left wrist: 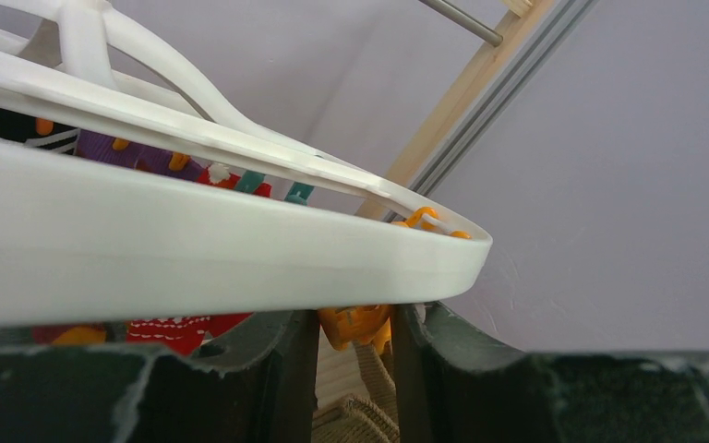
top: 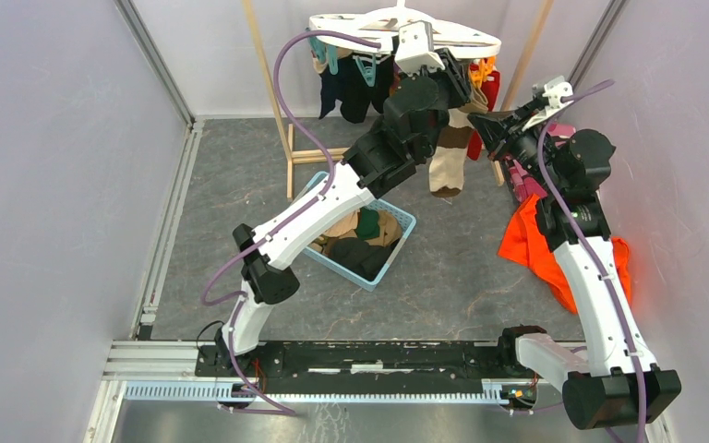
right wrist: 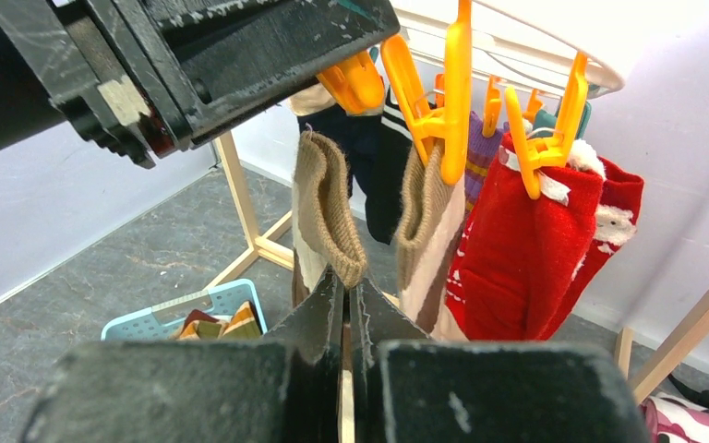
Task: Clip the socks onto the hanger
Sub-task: Open the clamp at the hanger, then clamp the sock onto the hanger.
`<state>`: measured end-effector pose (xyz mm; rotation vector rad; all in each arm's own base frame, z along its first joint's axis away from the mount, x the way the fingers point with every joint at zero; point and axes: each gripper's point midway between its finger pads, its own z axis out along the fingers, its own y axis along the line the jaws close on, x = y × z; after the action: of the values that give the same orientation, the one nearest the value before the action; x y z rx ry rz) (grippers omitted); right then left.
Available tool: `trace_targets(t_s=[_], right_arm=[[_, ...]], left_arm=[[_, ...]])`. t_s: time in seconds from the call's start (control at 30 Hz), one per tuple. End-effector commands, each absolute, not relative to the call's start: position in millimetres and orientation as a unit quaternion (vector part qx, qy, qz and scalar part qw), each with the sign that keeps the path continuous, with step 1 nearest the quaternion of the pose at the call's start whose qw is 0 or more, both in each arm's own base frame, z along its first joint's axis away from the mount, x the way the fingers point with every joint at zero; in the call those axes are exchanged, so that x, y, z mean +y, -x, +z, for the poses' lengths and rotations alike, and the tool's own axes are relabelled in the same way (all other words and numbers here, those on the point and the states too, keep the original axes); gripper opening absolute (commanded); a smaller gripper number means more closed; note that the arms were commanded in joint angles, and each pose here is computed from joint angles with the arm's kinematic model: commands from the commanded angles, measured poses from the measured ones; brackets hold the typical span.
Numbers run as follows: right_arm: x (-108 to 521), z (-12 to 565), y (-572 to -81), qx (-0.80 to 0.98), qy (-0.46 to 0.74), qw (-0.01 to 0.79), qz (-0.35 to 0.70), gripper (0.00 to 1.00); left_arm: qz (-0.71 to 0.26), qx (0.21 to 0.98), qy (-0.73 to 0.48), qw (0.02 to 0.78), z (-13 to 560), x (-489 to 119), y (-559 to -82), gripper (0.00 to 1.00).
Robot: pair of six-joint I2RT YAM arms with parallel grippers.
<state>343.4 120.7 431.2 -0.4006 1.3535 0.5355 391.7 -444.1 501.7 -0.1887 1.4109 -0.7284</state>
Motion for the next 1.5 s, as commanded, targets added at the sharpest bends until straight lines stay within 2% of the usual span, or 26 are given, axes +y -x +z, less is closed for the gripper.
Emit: trace_targets(t_s=[0.0, 1.47], right_arm=[[120, 452, -340, 0.602, 0.18, 0.741, 0.24, 0.0], [123, 466, -331, 0.586, 0.191, 0.745, 0.256, 0.0]], left_arm=[[-0.361, 0.608, 0.108, 0.699, 539, -421, -378, 0.04], [-0.324, 0.627, 0.052, 0.707, 532, -410, -372, 0.03]])
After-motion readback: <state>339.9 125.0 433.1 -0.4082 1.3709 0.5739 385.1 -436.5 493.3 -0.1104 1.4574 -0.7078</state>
